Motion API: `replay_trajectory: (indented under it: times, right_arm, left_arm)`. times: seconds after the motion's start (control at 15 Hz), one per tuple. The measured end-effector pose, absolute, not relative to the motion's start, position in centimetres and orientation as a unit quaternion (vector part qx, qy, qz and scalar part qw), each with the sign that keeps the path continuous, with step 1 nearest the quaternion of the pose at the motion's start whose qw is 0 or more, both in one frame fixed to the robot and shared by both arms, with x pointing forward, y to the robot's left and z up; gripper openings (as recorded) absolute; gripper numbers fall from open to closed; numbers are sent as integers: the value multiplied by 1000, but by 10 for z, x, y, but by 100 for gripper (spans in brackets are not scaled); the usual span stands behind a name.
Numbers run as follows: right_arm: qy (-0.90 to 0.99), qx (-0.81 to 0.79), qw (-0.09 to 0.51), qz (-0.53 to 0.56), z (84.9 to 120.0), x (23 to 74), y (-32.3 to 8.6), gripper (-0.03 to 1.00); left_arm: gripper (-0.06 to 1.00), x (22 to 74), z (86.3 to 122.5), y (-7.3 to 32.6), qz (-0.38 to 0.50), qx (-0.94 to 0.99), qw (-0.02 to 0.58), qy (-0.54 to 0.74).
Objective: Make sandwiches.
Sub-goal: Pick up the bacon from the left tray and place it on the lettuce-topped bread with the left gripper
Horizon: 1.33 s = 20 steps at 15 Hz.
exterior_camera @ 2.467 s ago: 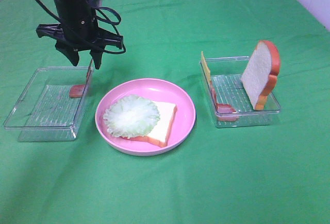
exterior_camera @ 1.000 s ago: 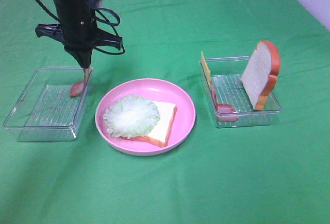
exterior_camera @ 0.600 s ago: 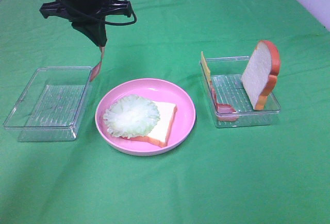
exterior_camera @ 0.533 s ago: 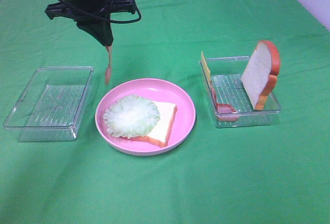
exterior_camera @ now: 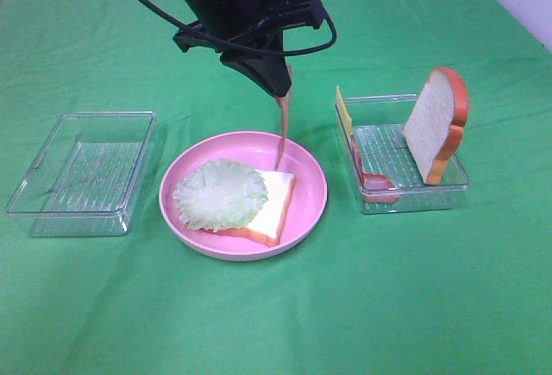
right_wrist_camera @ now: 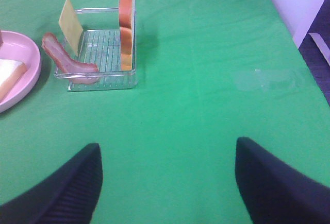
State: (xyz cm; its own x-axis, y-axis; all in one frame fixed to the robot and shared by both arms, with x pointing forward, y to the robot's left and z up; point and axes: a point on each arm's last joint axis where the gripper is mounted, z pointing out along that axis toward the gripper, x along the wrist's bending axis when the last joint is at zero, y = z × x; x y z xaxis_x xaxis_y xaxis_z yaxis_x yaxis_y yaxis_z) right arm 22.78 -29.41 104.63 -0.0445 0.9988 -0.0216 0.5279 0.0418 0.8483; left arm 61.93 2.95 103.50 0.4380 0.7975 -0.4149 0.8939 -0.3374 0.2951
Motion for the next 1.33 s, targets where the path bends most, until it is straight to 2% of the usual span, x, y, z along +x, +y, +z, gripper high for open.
replay_trajectory:
  times: [0.2,0.47,0.73,1.13,1.33]
  right_arm:
    - [636,601,342,344,1046,228,-294,69]
    - [636,601,342,344,1046,228,-294,69]
    - [636,601,342,344,1046,228,-294,69]
    - [636,601,342,344,1046,228,-294,69]
    - [636,601,342,344,1046,228,-294,69]
  left_arm:
    - [1,618,1028,29,-83,826,220,513]
    - [1,624,989,31,-82,838,152,517]
    - [1,629,984,39,-38,835,121,535]
    - [1,617,992,18,-158,817,194,520]
    - [1,618,992,18,-151,824,197,510]
